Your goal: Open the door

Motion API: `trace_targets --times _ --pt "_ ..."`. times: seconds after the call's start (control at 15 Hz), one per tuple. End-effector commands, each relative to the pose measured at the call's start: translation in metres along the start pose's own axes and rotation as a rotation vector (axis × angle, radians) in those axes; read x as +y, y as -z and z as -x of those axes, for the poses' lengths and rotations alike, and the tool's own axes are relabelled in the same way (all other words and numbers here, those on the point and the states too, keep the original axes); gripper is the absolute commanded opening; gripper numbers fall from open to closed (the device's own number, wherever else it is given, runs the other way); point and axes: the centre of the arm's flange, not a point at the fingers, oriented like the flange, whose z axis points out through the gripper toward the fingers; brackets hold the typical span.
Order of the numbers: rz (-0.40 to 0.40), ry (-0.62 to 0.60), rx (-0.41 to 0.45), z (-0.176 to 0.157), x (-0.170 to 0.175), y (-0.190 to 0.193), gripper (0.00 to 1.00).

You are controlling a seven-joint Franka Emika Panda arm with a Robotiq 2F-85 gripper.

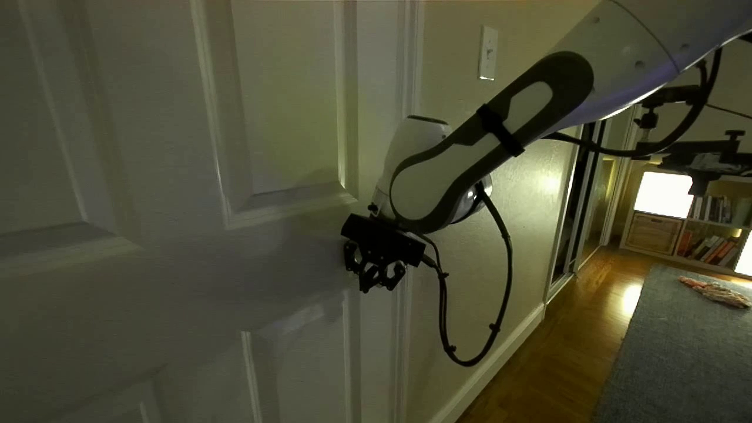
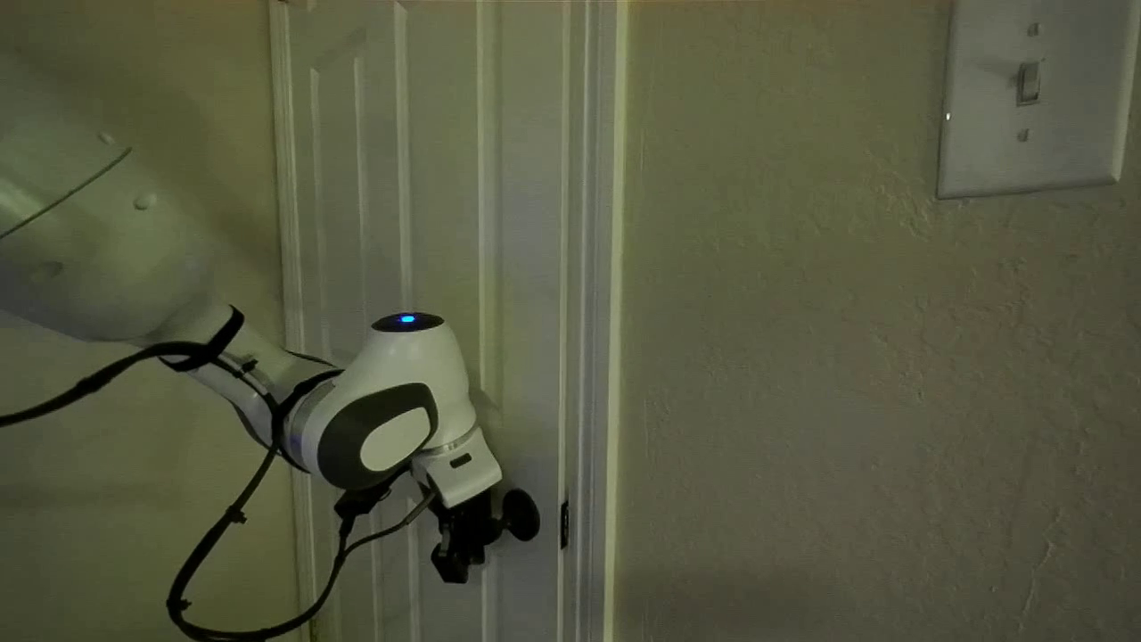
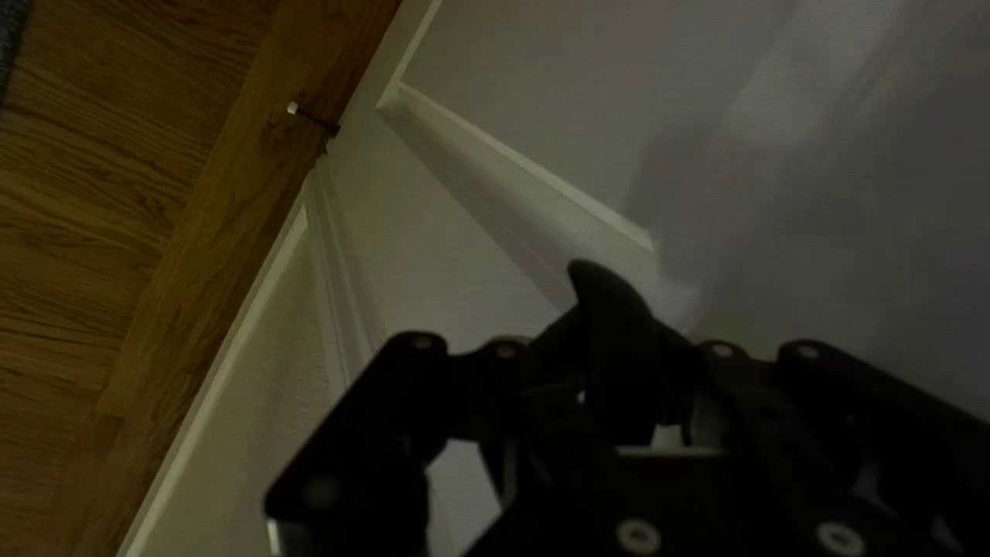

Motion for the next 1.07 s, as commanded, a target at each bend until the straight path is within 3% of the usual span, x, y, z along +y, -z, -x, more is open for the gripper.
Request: trace_targets --times 0.0,0.47,0.73,1.0 --pt "0.142 -0.020 -0.039 0.003 0.070 -0.031 0.08" --pt "0.107 0.022 -0.073 0.045 0.091 0.015 0.08" --pt "0.055 0.100 -0.075 0.064 0.102 0.050 0.07" --pt "0.050 0.168 -0.117 0.083 0.118 0.078 0.07"
